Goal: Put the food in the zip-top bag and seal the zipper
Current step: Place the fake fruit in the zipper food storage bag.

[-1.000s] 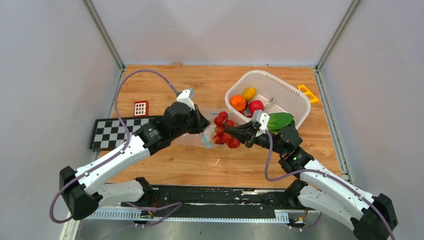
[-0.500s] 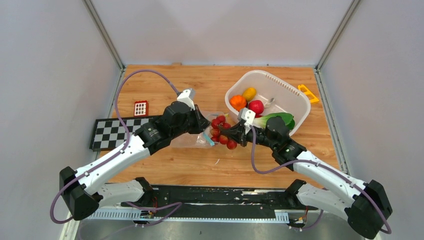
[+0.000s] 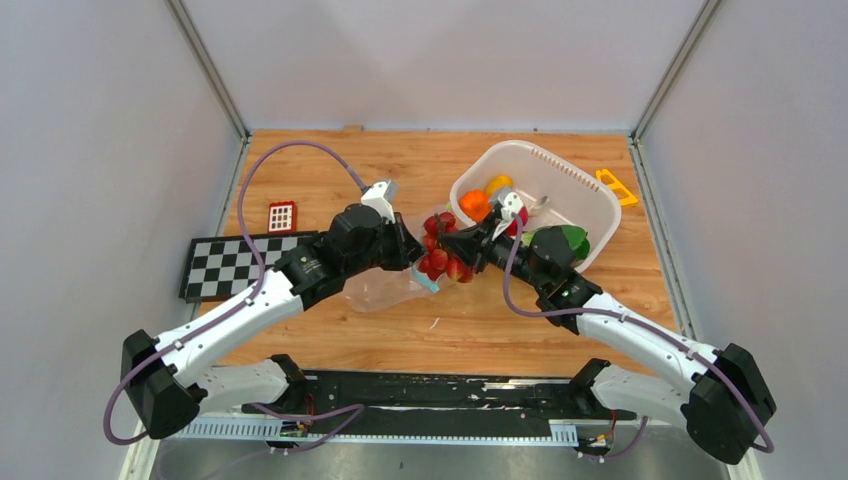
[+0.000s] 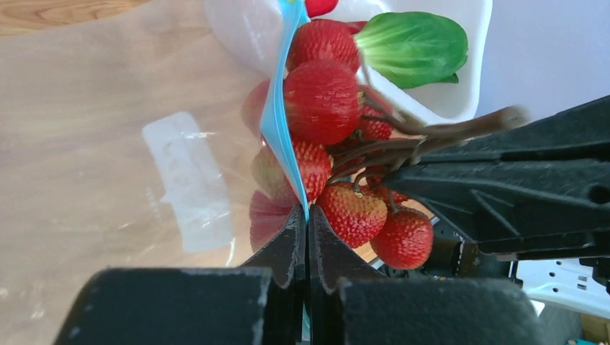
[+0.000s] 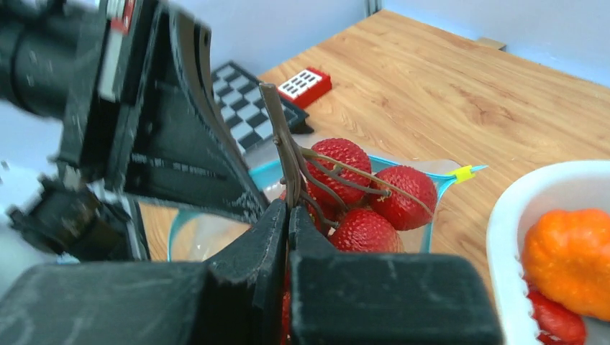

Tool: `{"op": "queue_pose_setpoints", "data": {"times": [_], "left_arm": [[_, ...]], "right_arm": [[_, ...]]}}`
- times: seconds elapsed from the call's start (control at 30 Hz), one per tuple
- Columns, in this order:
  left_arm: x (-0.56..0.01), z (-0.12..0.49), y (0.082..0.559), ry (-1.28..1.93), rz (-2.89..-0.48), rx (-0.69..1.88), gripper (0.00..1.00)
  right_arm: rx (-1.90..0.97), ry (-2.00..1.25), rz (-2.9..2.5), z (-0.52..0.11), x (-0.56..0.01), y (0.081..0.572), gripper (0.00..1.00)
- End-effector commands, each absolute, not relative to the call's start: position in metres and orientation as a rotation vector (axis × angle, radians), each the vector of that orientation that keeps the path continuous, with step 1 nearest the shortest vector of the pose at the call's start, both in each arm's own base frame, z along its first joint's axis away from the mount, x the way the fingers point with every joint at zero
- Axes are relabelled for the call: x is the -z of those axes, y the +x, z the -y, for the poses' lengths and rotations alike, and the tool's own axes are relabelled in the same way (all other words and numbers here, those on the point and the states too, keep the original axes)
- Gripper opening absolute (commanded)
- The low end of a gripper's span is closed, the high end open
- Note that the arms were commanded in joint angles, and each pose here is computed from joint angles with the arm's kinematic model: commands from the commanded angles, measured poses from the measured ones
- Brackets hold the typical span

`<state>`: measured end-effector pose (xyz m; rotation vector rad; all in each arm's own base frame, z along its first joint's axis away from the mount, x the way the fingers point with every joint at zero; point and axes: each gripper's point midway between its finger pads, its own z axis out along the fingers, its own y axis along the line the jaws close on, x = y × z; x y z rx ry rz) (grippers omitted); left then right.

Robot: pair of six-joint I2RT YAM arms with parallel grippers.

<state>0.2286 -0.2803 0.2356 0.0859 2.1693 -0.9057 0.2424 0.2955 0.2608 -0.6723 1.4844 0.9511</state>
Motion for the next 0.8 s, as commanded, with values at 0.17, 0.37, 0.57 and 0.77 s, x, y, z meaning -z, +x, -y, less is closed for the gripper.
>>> {"op": "queue_pose_setpoints", "data": {"times": [0.17,0.37,0.57,0.77], "left_arm": [[-0.239,0.300,0.229,0.128,-2.128,1.018,0.00],[-0.225,0.309,0.228,0.145,-2.161,1.041,0.00],[-0.220,0.299,0.229,0.183,-2.169,0.960,0.00],[-0.222,0.304,0.227,0.200,-2.164,0.992,0.00]], "right_arm": [[-1.172,0.075,-1.439,-0.268,-0.300,0.280,0.00],[-1.266,0.300,-1.464,-0.266,-0.301,0.290,0.00],[-1.160,0.319,-1.500,-0.256,-0.318,0.298,0.00],[-1.124,0.309,-1.580,-0.260,-0.293,0.300,0.00]]}}
